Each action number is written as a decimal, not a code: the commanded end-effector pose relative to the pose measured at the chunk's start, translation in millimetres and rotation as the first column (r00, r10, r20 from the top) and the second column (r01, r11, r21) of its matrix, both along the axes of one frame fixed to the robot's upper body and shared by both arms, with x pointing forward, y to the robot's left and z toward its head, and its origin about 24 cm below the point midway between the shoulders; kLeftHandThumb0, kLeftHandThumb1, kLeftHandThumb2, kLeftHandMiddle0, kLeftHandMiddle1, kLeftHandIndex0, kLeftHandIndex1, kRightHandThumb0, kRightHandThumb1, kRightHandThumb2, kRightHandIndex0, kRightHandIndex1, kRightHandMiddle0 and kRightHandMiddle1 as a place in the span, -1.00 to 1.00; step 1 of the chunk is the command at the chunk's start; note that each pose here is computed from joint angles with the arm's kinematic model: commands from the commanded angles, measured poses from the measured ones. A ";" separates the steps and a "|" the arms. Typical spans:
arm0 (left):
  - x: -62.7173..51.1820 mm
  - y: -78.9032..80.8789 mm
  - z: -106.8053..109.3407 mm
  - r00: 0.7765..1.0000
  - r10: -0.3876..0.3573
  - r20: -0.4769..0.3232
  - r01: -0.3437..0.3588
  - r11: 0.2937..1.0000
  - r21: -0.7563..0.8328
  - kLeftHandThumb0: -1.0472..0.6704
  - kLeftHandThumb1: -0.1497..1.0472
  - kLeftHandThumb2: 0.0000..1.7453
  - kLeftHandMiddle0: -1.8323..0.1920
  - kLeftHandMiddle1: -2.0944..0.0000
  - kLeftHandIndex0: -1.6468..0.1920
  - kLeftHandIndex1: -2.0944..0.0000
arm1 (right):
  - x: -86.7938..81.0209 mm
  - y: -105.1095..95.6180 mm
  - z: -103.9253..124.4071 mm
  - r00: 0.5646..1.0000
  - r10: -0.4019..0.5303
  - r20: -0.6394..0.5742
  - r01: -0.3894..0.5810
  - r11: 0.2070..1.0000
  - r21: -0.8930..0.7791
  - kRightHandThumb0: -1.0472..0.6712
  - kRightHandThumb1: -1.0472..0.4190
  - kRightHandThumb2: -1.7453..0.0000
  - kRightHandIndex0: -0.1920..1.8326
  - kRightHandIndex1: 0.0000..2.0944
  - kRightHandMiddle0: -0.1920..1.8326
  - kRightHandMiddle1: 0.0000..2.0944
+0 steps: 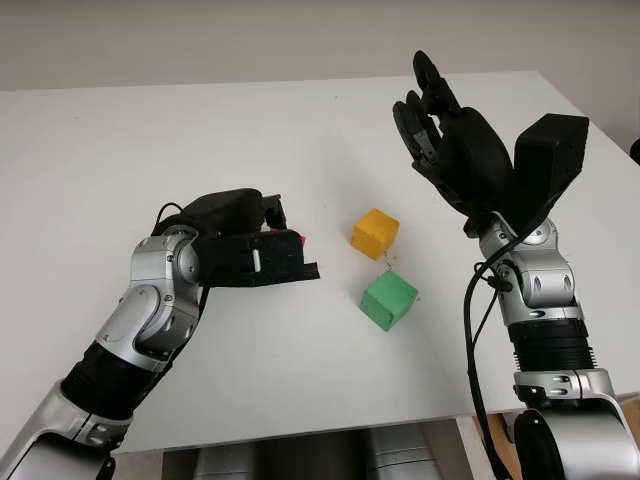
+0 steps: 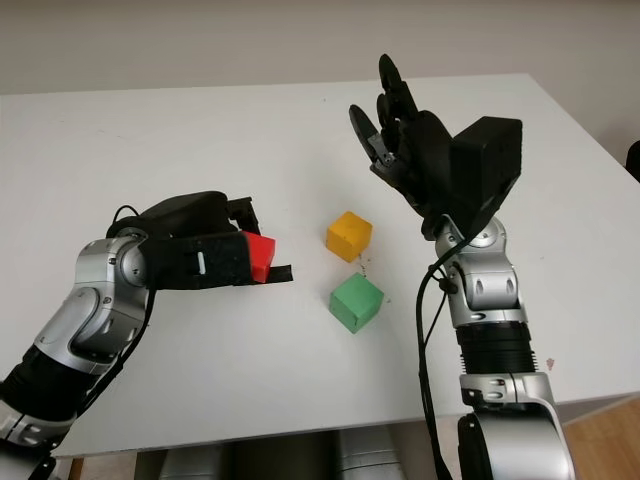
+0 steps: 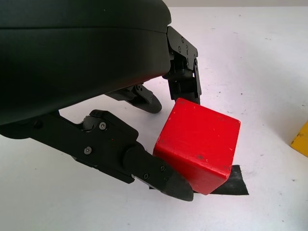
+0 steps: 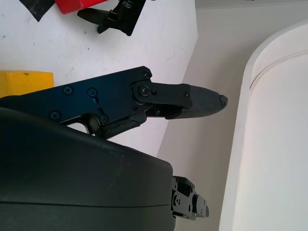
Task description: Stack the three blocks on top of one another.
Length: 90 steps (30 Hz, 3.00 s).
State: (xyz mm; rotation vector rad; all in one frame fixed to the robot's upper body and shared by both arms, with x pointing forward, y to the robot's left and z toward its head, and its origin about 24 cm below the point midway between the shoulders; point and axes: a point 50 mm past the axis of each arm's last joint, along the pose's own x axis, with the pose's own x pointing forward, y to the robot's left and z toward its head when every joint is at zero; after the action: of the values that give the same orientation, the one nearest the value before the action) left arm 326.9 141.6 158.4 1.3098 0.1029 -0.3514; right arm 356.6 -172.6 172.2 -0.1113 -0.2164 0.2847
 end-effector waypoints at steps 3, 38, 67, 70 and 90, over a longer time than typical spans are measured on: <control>2.9 -3.6 6.4 1.000 -0.012 0.009 0.012 1.000 -0.003 -0.19 0.82 -0.94 0.32 0.87 0.35 -0.45 | -1.8 0.2 5.0 1.000 -0.003 0.022 0.004 1.000 -0.004 -0.48 -1.00 0.50 -1.00 -0.96 -0.94 -0.95; -0.9 -6.0 5.0 0.998 -0.062 -0.031 0.064 0.997 0.042 -0.64 0.80 -0.94 0.84 0.97 0.64 0.98 | -3.2 -2.4 3.5 1.000 -0.008 0.025 0.008 1.000 -0.005 -0.47 -1.00 0.49 -1.00 -0.96 -0.94 -0.95; -16.8 24.6 48.0 0.994 -0.013 0.107 0.032 0.983 -0.181 -0.82 0.99 -0.84 0.94 0.95 0.80 0.94 | -1.0 -3.2 6.8 0.999 0.011 0.037 -0.010 1.000 -0.017 -0.46 -1.00 0.49 -1.00 -0.96 -0.94 -0.95; -19.8 20.0 44.1 0.992 -0.019 0.124 0.040 0.986 -0.164 -0.84 1.00 -0.79 0.93 0.94 0.77 0.93 | -1.0 -2.8 6.7 0.999 0.018 0.032 -0.017 1.000 -0.013 -0.46 -1.00 0.49 -1.00 -0.97 -0.95 -0.95; -36.5 -9.5 33.6 0.936 -0.335 0.105 0.330 0.942 0.068 -0.95 0.93 -0.94 0.98 0.95 0.63 0.92 | -1.6 -2.4 7.2 0.999 0.003 0.041 -0.002 1.000 -0.020 -0.47 -1.00 0.49 -1.00 -0.98 -0.94 -0.95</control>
State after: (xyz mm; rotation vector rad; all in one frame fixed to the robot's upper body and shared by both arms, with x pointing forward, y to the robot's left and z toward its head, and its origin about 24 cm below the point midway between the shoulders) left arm 291.6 132.6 196.5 1.3733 -0.2206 -0.5476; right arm 355.0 -174.5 172.1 -0.1301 -0.2237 0.2912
